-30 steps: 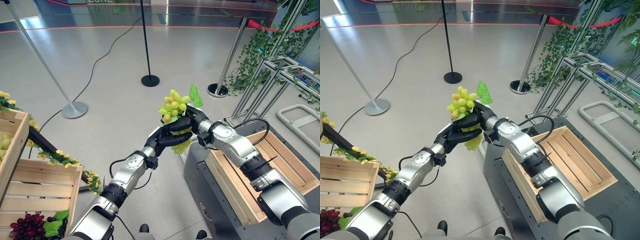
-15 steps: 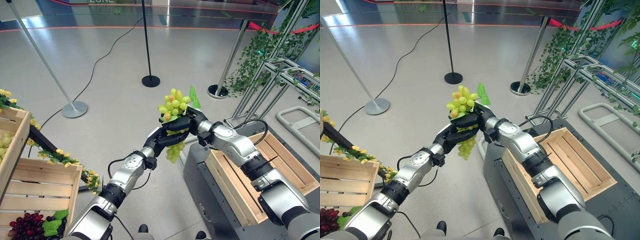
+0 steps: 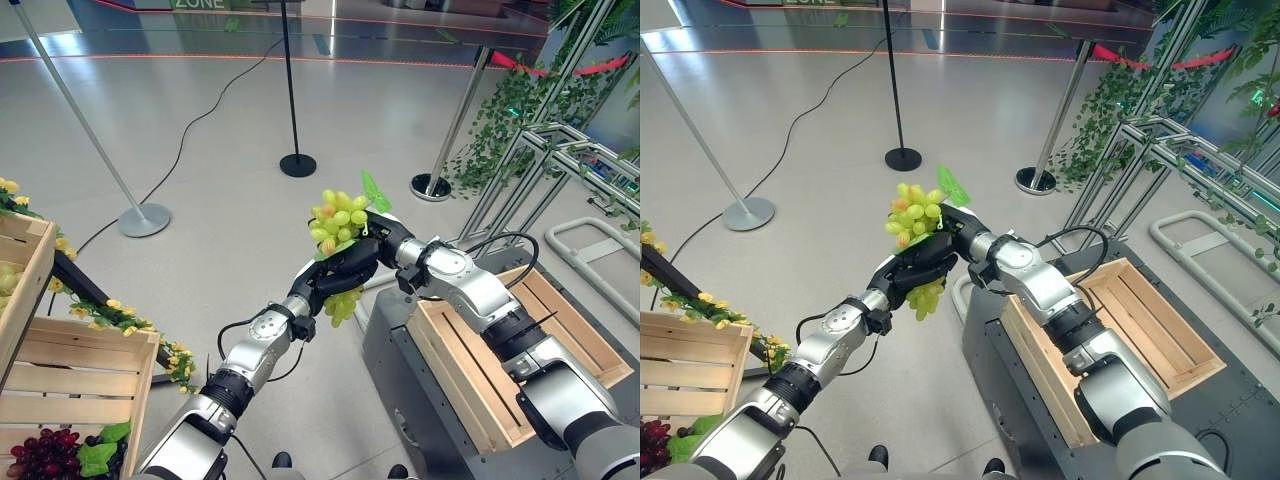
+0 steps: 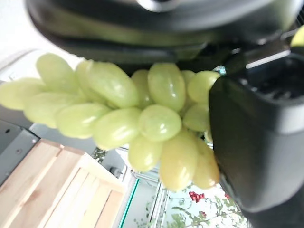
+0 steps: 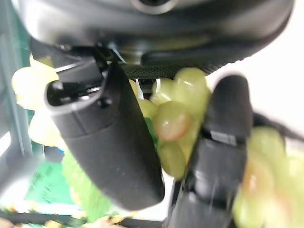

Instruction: Pick up the fruits from the basket on one side to the basket on the other side

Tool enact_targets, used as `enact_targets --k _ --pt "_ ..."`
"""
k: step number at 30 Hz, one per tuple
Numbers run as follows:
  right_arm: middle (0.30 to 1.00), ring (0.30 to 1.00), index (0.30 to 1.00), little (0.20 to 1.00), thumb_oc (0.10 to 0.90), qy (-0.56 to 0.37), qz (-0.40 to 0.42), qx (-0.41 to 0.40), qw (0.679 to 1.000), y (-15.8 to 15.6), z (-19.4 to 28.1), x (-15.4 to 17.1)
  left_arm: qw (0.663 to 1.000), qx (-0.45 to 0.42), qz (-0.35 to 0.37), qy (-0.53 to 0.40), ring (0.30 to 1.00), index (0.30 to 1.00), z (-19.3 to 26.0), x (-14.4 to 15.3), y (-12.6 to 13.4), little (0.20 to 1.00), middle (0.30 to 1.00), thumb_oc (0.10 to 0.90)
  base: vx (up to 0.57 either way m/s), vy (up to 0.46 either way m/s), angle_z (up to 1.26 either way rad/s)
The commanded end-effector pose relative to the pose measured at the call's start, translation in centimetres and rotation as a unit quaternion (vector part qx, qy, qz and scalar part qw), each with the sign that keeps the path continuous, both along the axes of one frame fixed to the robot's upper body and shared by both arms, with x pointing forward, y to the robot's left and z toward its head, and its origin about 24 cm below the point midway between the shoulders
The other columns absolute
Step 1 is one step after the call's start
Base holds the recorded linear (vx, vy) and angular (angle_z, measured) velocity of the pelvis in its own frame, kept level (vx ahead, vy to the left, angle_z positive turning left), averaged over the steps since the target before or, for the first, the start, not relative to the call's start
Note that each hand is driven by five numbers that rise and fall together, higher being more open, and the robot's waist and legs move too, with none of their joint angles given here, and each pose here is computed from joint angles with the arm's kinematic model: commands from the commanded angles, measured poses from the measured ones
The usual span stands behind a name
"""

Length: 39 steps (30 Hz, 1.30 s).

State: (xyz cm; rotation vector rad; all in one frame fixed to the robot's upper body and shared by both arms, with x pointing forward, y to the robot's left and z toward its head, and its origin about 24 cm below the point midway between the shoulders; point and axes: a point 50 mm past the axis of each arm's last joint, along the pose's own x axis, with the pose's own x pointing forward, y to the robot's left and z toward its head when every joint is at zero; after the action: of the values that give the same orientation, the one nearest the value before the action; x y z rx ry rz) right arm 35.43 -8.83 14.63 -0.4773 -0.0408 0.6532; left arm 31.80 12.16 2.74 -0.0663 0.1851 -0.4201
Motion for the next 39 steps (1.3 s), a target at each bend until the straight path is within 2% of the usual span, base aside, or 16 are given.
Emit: enact_targets --k 1,4,9,16,22,26,31,35,39 --pt "0.900 0.900 0.900 0.900 0.800 -0.176 -0.042 -0.073 0.981 -1.3 6.6 1.4 0.990 -0.056 -0.005 -0.131 0.300 0.300 5.5 2.1 -1.5 0.300 0.300 0.400 0.00 0.000 0.00" --pt "0.900 0.900 0.900 0.900 0.800 -0.180 -0.090 -0.133 0.970 -3.8 5.8 1.6 0.989 -0.049 0.006 -0.138 0.300 0.300 5.6 2.0 -0.2 0.300 0.300 0.400 0.00 0.000 0.00" --pt "0.900 0.900 0.900 0.900 0.800 -0.171 -0.131 -0.150 0.965 -5.9 4.4 1.4 0.988 -0.044 0.018 -0.149 0.300 0.300 6.0 1.8 1.0 0.300 0.300 0.400 0.00 0.000 0.00" --pt "0.900 0.900 0.900 0.900 0.800 -0.086 -0.167 -0.084 0.979 -8.8 -1.2 -0.5 0.984 -0.020 0.049 -0.168 0.300 0.300 5.8 0.6 3.8 0.300 0.300 0.400 0.01 0.008 0.00" --pt "0.900 0.900 0.900 0.900 0.800 -0.003 -0.180 -0.027 0.983 -9.2 -5.8 -2.1 0.979 -0.001 0.058 -0.195 0.300 0.300 6.5 -0.2 5.4 0.300 0.300 0.400 0.03 0.064 0.02" --pt "0.900 0.900 0.900 0.900 0.800 0.021 -0.194 -0.004 0.981 -8.9 -7.8 -2.9 0.976 0.010 0.053 -0.211 0.300 0.300 7.2 -0.6 5.7 0.300 0.300 0.400 0.03 0.102 0.13" --pt "0.900 0.900 0.900 0.900 0.800 0.025 -0.219 0.031 0.975 -8.7 -9.3 -4.2 0.973 0.041 0.013 -0.229 0.300 0.300 7.7 -1.1 5.2 0.300 0.300 0.400 0.01 0.098 0.30" --pt "0.900 0.900 0.900 0.900 0.800 0.051 -0.220 0.035 0.973 -8.9 -11.4 -6.2 0.973 0.054 -0.010 -0.224 0.300 0.300 7.3 -1.1 5.0 0.300 0.300 0.400 0.15 -0.182 0.90" --pt "0.900 0.900 0.900 0.900 0.800 0.057 -0.237 0.025 0.969 -10.2 -12.2 -6.4 0.968 0.040 -0.053 -0.243 0.300 0.300 8.9 0.0 3.6 0.300 0.300 0.400 0.19 -0.409 1.32"
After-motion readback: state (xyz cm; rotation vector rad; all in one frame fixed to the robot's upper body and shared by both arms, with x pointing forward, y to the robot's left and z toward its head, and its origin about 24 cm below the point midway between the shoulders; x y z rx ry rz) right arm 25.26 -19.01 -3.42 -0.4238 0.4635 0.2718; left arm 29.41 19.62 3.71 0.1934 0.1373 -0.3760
